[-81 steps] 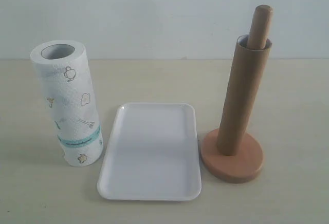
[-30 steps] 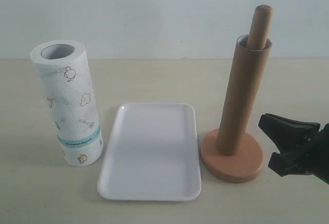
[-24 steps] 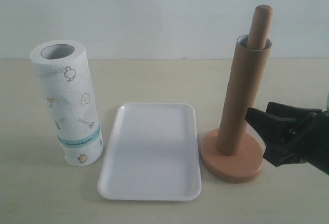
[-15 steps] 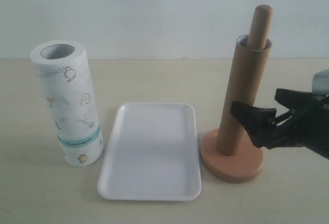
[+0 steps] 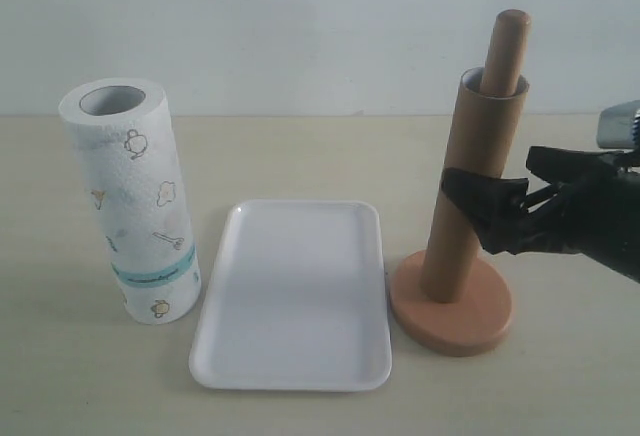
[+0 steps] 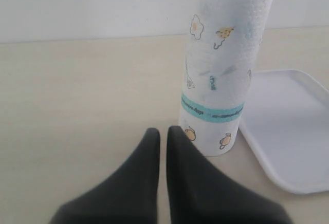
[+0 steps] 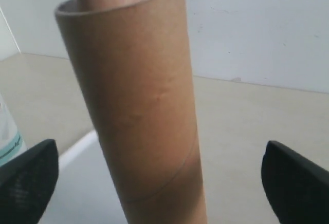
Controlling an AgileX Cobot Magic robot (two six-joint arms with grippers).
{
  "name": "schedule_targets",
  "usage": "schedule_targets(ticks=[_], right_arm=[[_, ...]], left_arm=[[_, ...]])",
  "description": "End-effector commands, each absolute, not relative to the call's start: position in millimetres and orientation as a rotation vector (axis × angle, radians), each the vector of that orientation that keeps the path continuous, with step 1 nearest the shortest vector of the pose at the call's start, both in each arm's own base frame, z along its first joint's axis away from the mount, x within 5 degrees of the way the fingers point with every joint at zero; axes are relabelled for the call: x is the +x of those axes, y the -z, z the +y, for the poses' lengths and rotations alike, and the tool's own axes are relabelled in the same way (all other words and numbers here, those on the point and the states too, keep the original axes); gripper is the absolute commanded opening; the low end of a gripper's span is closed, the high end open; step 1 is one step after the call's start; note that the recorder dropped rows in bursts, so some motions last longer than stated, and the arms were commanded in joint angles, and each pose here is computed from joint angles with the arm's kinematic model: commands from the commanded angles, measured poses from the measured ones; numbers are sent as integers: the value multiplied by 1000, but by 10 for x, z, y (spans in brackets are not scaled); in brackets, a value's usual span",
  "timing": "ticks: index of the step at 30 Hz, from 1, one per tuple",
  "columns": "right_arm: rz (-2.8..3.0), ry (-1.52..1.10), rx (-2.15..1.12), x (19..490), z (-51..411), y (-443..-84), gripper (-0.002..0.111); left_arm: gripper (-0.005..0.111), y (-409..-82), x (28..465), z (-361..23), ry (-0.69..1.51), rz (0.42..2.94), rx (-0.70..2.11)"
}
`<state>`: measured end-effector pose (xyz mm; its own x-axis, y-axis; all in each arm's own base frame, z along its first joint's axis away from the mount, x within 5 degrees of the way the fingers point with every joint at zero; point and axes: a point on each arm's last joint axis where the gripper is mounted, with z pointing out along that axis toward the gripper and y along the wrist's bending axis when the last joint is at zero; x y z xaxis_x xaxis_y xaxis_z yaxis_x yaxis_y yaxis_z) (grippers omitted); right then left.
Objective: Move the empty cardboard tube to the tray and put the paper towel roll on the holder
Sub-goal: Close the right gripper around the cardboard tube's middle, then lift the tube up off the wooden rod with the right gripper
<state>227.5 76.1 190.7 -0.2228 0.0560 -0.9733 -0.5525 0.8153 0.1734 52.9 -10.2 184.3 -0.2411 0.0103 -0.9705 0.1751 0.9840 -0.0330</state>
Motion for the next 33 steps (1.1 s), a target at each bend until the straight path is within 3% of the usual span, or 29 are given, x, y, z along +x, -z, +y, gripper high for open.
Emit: schedule_targets(ticks=[1,14,16,19,23,33], right_arm=[[1759,-622,-398,2392,853,-1794,104],[1880,-576,-385,2638,940,-1544,101],[1877,-569,-390,2639,939,-1544,90],[1880,-568,-390,2639,938,-1542,57],[1892,-578,-442,2615,960,-1525,-1],[1867,-579,-428,2593,951,-1647,0]], left_arm=[[4,-1849,532,-103,159,1794,131],[4,-1849,532,-103,159,1794,131],[4,-1849,532,-103,159,1794,131],[4,-1849,532,-103,159,1794,131],[4,-1849,532,-103,159,1794,131],[4,-1849,532,-103,159,1794,131]])
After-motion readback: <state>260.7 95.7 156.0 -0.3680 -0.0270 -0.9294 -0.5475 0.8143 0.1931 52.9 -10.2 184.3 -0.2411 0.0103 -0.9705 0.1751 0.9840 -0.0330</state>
